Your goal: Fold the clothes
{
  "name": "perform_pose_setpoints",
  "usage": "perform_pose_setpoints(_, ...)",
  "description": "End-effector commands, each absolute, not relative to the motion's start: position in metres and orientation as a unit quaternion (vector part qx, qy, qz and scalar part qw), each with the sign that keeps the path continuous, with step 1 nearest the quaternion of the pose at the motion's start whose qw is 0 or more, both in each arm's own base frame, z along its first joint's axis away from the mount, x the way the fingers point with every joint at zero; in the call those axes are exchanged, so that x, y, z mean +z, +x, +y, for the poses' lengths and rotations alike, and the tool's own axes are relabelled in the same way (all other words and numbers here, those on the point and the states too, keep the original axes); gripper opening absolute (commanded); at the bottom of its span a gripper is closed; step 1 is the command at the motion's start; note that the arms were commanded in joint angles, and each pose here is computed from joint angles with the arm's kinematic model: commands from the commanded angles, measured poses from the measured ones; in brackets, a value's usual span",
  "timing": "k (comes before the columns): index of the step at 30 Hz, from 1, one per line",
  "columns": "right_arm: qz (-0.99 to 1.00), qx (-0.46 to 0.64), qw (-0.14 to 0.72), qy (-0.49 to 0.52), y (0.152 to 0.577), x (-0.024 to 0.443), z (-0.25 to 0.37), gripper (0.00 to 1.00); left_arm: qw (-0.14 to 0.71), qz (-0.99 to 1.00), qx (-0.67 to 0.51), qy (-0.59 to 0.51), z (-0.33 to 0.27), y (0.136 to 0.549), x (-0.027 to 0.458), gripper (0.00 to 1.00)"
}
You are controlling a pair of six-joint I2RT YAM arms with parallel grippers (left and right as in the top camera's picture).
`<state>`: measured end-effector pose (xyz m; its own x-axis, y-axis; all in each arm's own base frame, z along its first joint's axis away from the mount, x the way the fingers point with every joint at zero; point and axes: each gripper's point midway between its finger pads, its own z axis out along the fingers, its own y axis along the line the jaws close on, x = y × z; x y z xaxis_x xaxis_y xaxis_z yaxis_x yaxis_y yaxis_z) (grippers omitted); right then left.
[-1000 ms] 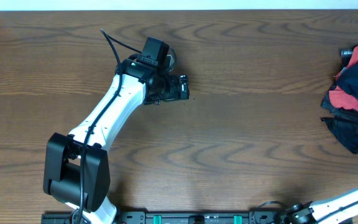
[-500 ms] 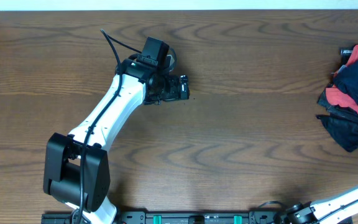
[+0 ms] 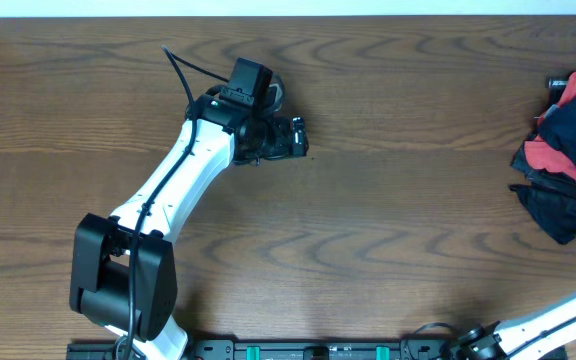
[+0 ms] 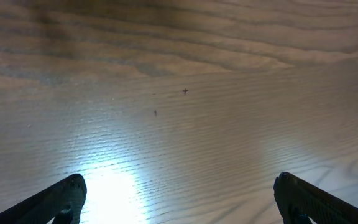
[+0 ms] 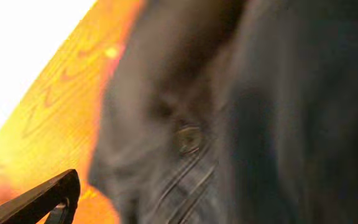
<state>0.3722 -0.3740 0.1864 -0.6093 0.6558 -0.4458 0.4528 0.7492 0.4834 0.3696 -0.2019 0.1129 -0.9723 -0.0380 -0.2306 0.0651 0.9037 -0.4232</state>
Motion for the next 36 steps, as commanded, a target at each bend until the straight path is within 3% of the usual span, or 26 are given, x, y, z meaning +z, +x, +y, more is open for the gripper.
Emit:
perform_pose_setpoints(1,0.892,0.068,0.346,0.284,0.378,0.261,-0.351,0.99,0.110,0.967,-0.227,0.020,-0.206,0.367,0.109,0.98)
perform_pose_setpoints(9,0.889,-0.020,0.363,0.278,0.381,0.318,-0.317,0.99,0.096,0.969,-0.228,0.018,-0.207,0.364,0.102,0.98)
perform_pose_setpoints(21,0.895,-0.008,0.354,0.271,0.383,0.314,-0.307,0.99,0.084,0.971,-0.223,0.016,-0.205,0.359,0.093,0.98)
perform_pose_setpoints(27,0.913,0.028,0.324,0.246,0.404,0.288,-0.284,0.99,0.082,0.971,-0.223,0.016,-0.205,0.359,0.092,0.98)
perform_pose_setpoints(28,0.916,0.034,0.316,0.243,0.406,0.283,-0.278,0.93,0.081,0.971,-0.223,0.015,-0.205,0.359,0.091,0.98)
perform_pose_setpoints(29,0.921,0.040,0.306,0.240,0.409,0.277,-0.272,0.75,0.080,0.971,-0.225,0.016,-0.206,0.358,0.091,0.98)
perform_pose_setpoints(30,0.924,0.045,0.296,0.239,0.411,0.271,-0.266,0.51,0.078,0.971,-0.225,0.016,-0.206,0.358,0.090,0.98)
perform_pose_setpoints(31,0.926,0.052,0.282,0.244,0.415,0.264,-0.260,0.15,0.077,0.971,-0.224,0.016,-0.206,0.358,0.089,0.98)
perform_pose_setpoints(32,0.927,0.058,0.275,0.246,0.417,0.259,-0.256,0.01,0.075,0.972,-0.223,0.018,-0.206,0.358,0.087,0.98)
perform_pose_setpoints(35,0.934,0.076,0.244,0.249,0.425,0.238,-0.242,0.01,0.063,0.974,-0.218,0.025,-0.207,0.356,0.075,0.97)
perform_pose_setpoints(36,0.937,0.080,0.235,0.246,0.427,0.233,-0.237,0.01,0.057,0.974,-0.216,0.024,-0.207,0.355,0.071,0.88)
